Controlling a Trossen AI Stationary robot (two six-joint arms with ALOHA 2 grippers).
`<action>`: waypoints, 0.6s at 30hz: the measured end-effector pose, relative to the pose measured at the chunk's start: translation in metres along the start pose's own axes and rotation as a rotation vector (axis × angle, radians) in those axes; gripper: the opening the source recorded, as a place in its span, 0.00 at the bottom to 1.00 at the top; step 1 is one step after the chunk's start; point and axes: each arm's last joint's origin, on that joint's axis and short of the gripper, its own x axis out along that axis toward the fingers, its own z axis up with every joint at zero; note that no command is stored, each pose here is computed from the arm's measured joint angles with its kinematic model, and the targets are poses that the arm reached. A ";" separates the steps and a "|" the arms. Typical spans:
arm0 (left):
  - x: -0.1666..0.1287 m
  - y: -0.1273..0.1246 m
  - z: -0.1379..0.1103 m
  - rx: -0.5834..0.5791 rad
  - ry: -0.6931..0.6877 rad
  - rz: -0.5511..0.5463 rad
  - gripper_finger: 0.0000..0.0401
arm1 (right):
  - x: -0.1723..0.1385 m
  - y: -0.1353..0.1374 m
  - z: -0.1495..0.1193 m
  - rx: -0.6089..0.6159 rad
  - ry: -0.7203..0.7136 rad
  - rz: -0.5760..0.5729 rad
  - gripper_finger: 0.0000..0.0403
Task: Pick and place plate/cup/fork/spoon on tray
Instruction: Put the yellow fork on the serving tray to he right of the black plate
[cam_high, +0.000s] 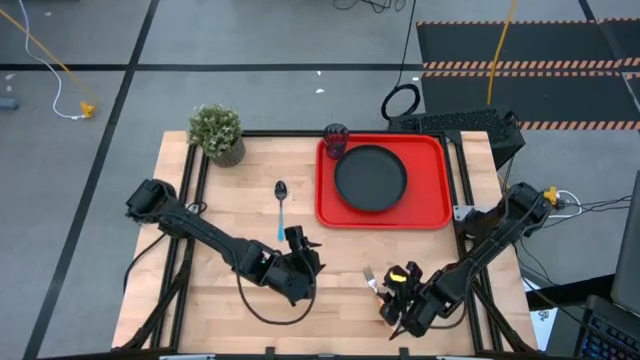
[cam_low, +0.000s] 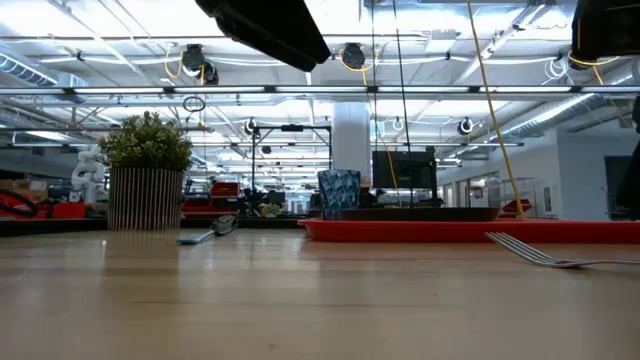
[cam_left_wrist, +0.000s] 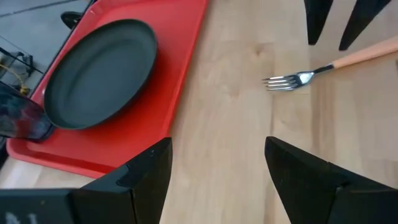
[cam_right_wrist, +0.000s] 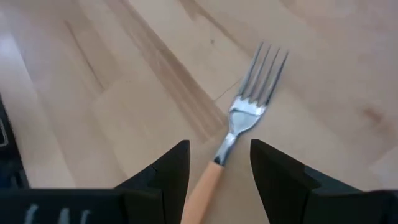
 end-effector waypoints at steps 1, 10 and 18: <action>-0.001 -0.001 0.000 -0.001 -0.001 -0.004 0.64 | 0.002 0.001 -0.002 0.015 0.000 0.002 0.40; -0.007 -0.009 -0.003 -0.021 -0.008 -0.023 0.64 | 0.023 0.005 -0.014 0.063 0.062 -0.055 0.40; -0.010 -0.012 -0.003 -0.034 -0.011 -0.031 0.64 | 0.035 0.020 -0.012 0.012 0.068 -0.154 0.40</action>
